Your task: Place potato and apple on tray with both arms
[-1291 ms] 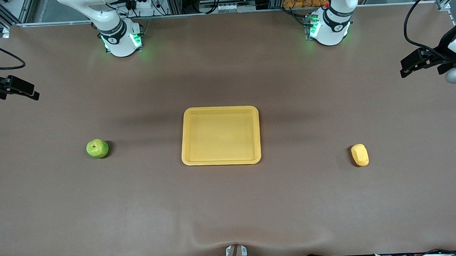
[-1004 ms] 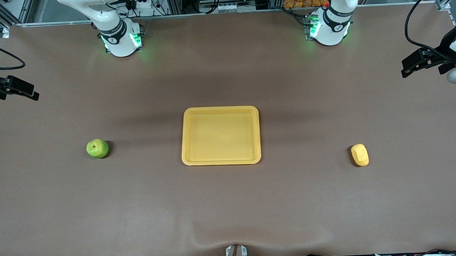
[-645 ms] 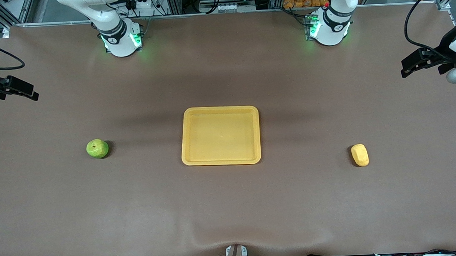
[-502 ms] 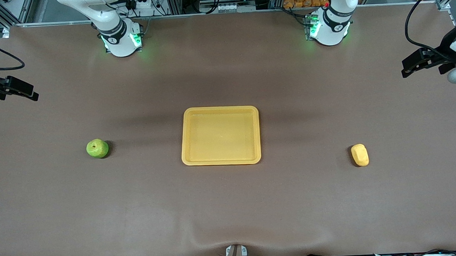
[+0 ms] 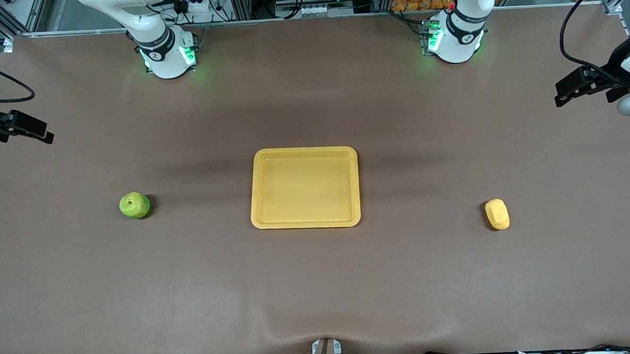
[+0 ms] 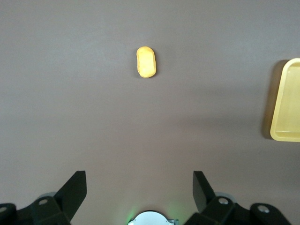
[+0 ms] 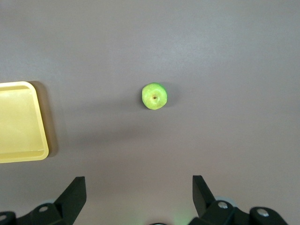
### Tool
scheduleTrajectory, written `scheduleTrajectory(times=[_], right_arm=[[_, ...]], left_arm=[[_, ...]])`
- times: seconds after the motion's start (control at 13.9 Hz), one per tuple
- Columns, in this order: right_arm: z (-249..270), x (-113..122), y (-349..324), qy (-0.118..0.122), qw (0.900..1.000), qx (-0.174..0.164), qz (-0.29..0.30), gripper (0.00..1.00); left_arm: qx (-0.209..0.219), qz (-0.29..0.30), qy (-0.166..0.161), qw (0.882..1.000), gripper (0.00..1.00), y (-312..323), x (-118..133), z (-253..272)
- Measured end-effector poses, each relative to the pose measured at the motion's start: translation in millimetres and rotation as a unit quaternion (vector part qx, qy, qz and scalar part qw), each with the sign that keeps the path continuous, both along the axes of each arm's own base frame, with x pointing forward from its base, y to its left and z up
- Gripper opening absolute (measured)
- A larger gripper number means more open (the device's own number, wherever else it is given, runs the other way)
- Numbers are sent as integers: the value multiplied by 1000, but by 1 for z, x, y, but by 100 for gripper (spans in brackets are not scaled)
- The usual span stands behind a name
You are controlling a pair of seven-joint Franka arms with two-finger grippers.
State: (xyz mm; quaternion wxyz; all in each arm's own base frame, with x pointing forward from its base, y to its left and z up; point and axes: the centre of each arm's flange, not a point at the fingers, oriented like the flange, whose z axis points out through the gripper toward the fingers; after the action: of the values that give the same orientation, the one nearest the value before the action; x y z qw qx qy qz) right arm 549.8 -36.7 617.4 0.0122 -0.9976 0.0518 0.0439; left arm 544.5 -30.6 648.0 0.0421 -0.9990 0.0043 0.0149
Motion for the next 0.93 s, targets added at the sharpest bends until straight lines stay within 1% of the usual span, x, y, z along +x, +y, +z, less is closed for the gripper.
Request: scheduleTrajectory(times=[0.43,0.79,0.93], right_arm=[[-4,2,0,4,1000,0,0,100],[-3,3,-2,-1,1000,-1,-2,100],[-6,4,-7,1,1000,0,-6,100]], left_arm=[[0,-2,15,1000,100,-2,7,-16],[-1,-5,32,999,100,-4,18,-36],[-2,-4,36,999,100,-2,25,-46]])
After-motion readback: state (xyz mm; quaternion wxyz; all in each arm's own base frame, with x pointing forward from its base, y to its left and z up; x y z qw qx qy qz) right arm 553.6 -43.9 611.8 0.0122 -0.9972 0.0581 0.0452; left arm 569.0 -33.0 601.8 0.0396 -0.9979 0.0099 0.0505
